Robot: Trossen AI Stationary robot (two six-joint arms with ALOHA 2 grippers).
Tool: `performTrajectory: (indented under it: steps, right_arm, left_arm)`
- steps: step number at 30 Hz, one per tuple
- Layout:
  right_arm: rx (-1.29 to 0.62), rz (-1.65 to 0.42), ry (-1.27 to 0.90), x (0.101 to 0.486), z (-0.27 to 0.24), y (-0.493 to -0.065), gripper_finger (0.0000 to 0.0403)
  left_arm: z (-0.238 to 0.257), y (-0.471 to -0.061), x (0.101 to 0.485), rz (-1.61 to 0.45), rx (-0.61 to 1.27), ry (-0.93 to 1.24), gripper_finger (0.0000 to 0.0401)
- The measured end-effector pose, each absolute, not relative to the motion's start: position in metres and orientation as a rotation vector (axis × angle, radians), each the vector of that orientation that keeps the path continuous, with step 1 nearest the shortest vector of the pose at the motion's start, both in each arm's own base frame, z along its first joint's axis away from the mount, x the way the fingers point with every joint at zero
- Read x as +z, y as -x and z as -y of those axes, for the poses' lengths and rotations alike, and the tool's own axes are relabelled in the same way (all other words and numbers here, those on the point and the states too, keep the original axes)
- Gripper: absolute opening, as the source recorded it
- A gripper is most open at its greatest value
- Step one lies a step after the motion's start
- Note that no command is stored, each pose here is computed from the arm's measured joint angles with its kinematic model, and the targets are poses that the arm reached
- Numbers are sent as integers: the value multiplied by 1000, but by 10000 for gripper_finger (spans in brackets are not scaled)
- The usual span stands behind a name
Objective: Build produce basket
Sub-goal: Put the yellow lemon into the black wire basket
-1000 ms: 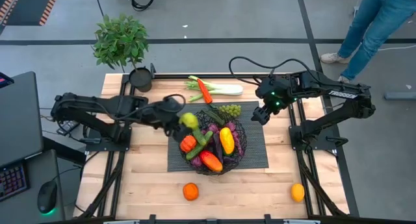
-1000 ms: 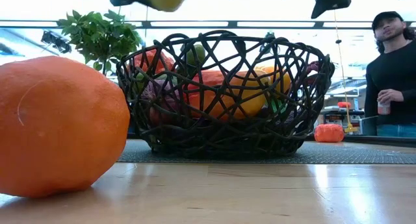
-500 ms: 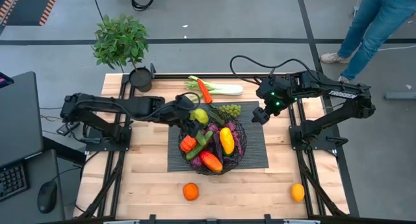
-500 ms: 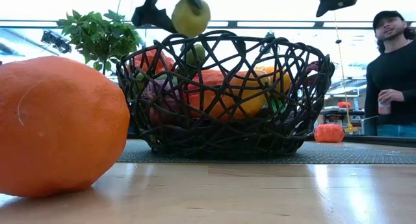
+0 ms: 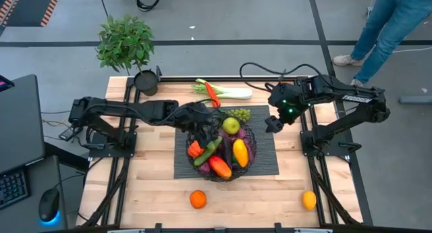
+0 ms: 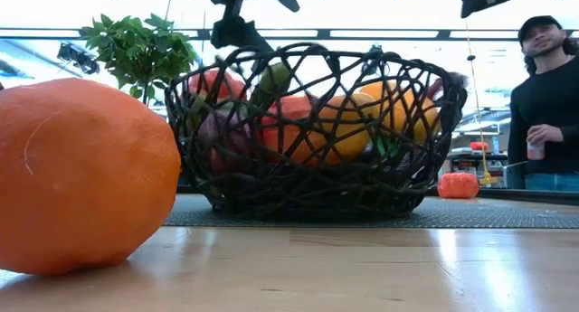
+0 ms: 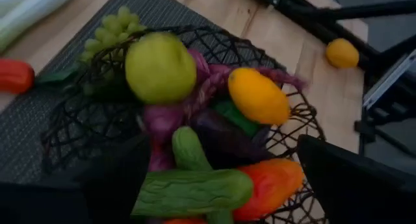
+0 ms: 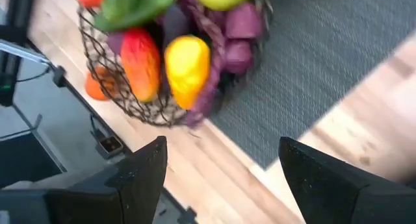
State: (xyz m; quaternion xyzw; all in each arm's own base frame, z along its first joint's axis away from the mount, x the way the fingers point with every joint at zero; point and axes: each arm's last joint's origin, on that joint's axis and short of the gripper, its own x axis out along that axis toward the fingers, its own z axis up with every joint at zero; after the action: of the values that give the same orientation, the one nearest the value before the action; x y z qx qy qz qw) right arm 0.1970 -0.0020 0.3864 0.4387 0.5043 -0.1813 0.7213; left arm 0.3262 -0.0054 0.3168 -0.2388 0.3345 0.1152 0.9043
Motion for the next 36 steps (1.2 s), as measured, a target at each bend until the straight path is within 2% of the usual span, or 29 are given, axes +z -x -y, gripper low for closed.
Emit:
performTrajectory:
  steps: [4, 12, 19, 24, 30, 36]
  right_arm:
    - [-430, -1185, -1046, 385, -9, -192, 297]
    - [-458, -1257, -1158, 381, -54, -193, 297]
    - [-500, -1387, -1149, 368, -93, -197, 300]
    - [-553, -1453, -1128, 357, -117, -200, 307]
    - [-625, -1518, -1122, 346, -148, -195, 309]
    - [-725, -1486, -1121, 335, -177, -189, 309]
  left_arm:
    - [5, -328, 315, -692, 220, 444, 387]
    - [7, -322, 314, -739, 263, 575, 383]
    - [11, -322, 318, -783, 145, 707, 382]
    - [13, -324, 342, -735, 113, 815, 382]
    - [21, -321, 383, -658, 56, 775, 382]
    - [25, -309, 419, -622, 63, 693, 382]
